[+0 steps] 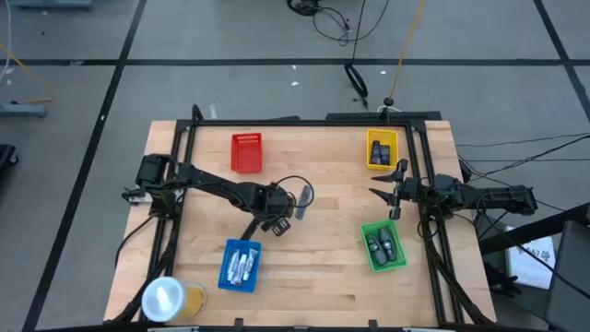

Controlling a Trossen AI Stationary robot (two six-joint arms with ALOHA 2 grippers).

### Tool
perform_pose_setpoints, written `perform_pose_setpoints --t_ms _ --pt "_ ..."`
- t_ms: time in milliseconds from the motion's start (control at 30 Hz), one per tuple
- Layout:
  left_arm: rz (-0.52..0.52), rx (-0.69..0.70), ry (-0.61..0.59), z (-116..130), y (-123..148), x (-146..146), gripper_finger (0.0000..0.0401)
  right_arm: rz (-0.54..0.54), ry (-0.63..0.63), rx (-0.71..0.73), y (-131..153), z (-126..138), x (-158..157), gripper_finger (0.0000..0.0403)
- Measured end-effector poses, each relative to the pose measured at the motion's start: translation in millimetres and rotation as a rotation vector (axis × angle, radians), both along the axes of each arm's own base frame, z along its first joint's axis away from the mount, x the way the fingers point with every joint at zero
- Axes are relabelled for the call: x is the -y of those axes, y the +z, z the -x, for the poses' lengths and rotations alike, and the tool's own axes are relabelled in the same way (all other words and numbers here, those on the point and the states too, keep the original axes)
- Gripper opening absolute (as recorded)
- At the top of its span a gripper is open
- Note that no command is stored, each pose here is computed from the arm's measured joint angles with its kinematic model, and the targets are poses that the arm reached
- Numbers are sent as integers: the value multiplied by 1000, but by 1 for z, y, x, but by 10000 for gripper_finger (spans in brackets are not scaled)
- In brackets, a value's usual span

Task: Pick & Place Travel size toiletries
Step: Put the bottom right black comb in plastic wrap into the orange basket

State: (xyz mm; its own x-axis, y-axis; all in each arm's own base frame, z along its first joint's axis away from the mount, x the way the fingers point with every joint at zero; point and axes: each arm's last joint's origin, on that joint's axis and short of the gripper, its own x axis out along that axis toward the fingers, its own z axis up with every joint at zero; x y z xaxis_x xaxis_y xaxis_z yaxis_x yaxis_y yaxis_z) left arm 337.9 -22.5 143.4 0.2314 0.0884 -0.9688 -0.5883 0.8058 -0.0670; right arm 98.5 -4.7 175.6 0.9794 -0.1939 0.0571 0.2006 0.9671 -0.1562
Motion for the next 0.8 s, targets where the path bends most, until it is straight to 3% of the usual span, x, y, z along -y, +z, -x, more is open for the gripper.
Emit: perform_pose_setpoints --t_ms 467,633,800 --pt "-212 -109 -35 -12 60 -5 1 0 0 1 0 0 0 151" --pt "-304 -165 10 -7 81 -15 1 0 0 1 0 0 0 151" --pt "-348 -120 74 10 113 -33 1 0 0 0 0 0 0 151"
